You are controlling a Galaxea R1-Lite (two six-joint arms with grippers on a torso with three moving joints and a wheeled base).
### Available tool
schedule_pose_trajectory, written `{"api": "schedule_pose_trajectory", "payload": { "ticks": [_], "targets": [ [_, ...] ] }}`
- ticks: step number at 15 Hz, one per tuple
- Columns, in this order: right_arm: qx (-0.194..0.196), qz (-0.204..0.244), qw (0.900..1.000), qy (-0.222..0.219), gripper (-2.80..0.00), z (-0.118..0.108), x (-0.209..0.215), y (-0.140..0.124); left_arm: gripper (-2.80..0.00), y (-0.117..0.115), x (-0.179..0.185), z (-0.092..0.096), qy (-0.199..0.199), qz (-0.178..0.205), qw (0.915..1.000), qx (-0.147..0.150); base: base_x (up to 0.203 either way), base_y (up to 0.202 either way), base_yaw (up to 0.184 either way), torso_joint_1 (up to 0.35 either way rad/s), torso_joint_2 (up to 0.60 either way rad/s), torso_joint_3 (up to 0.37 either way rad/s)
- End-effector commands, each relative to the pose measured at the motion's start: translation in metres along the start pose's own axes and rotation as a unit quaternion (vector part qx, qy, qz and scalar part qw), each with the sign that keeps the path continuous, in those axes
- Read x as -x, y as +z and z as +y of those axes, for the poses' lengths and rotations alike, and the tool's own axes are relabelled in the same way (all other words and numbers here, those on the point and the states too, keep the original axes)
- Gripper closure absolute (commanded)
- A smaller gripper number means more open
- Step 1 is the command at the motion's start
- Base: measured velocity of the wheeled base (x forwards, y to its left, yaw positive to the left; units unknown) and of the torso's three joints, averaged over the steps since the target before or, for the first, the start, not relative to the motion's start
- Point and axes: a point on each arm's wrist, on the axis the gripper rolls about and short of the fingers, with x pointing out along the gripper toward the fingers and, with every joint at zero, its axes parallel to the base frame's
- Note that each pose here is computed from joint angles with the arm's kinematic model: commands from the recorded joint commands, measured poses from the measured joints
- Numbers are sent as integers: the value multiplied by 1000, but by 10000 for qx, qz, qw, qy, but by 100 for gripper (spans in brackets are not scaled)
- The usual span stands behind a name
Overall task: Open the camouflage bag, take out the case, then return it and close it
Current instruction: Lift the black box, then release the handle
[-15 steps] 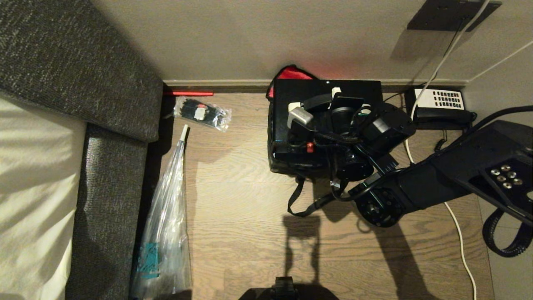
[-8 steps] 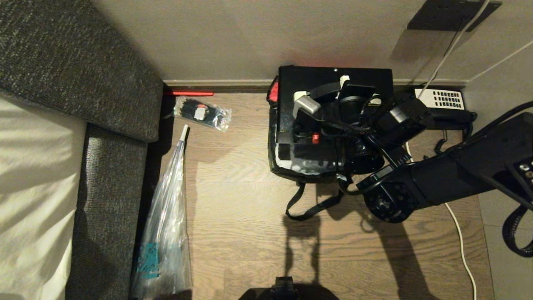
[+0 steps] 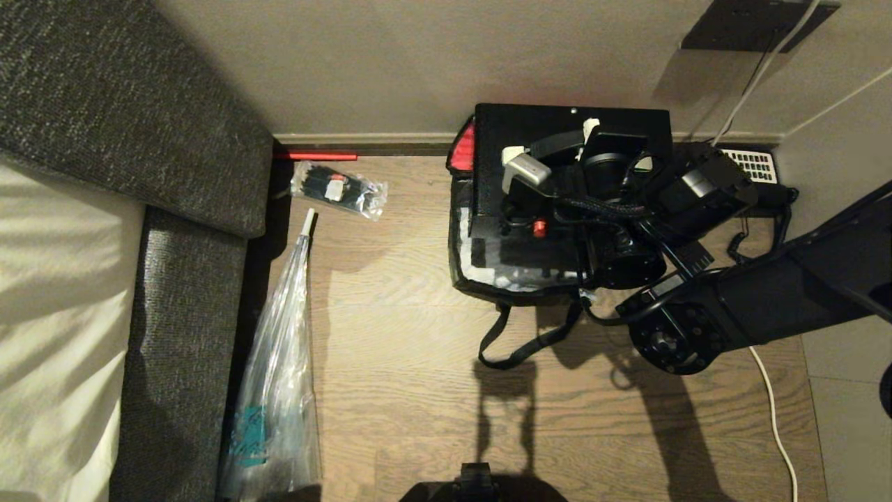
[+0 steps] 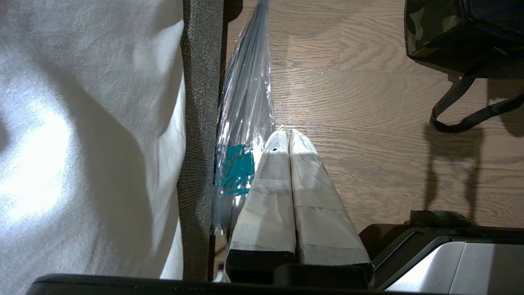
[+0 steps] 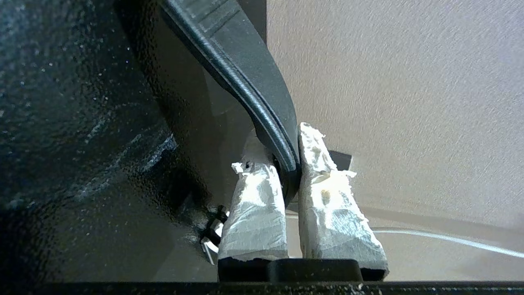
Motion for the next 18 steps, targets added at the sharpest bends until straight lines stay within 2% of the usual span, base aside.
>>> {"api": "schedule_pose_trajectory", "payload": {
  "ticks": [1, 18],
  "targets": [
    [108, 117, 9999, -10, 0, -3, -1, -11, 0, -1, 0, 0, 0, 21, 10000, -1, 0, 0, 0, 0, 0, 0],
    [606, 935, 9938, -49, 0, -15, -12, -91, 0, -1, 0, 0, 0, 20, 10000, -1, 0, 0, 0, 0, 0, 0]
  ]
}}
